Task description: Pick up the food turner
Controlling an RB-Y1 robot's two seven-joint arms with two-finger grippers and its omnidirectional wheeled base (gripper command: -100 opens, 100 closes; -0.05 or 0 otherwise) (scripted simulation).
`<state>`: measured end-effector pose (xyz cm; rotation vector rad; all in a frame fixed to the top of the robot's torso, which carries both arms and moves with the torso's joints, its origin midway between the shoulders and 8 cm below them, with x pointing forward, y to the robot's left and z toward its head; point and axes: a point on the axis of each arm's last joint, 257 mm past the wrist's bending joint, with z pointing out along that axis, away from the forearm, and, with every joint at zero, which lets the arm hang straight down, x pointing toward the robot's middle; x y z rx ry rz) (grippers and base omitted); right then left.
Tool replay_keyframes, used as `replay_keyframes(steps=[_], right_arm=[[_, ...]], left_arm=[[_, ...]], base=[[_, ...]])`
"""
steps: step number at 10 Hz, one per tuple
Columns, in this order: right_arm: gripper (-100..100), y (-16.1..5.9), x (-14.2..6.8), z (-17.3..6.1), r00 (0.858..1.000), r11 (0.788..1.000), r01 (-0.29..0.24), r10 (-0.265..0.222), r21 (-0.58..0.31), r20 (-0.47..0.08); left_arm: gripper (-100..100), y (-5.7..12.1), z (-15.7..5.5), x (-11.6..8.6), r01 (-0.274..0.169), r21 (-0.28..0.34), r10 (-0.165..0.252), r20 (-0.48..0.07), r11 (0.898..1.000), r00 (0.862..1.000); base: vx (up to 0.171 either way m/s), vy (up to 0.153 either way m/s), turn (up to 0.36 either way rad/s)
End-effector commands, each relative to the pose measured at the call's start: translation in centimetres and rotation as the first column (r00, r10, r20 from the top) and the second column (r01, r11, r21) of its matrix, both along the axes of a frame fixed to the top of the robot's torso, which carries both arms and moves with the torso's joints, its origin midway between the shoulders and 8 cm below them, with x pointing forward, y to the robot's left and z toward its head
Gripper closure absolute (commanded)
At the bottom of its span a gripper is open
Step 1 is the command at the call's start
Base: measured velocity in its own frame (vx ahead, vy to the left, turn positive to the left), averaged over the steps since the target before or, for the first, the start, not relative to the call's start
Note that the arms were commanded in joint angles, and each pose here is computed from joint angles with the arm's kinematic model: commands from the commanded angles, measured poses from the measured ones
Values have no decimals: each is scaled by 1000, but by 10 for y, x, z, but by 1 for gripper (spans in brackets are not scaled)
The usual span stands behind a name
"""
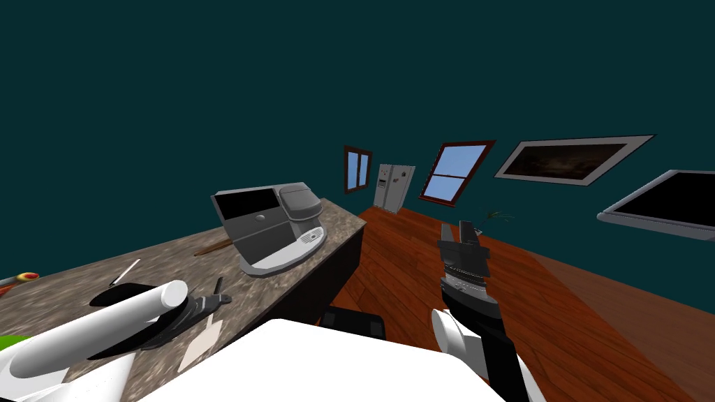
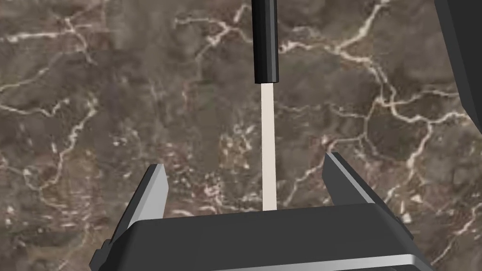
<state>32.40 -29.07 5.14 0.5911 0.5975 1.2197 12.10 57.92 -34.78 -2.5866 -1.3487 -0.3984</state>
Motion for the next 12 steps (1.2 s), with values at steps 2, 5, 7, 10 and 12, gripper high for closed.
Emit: replay_keyframes(steps=[2,5,7,10,12], right_arm=[[0,0,0,0,1000,1000,0,0,0,0],[0,0,0,0,1000,1000,0,0,0,0],[0,0,0,0,1000,1000,0,0,0,0],[0,0,0,0,1000,1000,0,0,0,0],[0,0,0,0,1000,1000,0,0,0,0]], left_arm=[[100,0,0,0,2,1,-2,1,1000,1000],[100,0,0,1,2,2,-2,1,1000,1000],[0,0,0,1,2,1,-2,1,1000,1000],[100,-1,18,-3,-11,6,11,-2,1000,1000],[0,-1,15,-2,-9,5,9,-1,1000,1000]], base=[[4,3,5],[1,-1,-1],[0,0,0],[-14,-14,-59],[-3,-3,-4]])
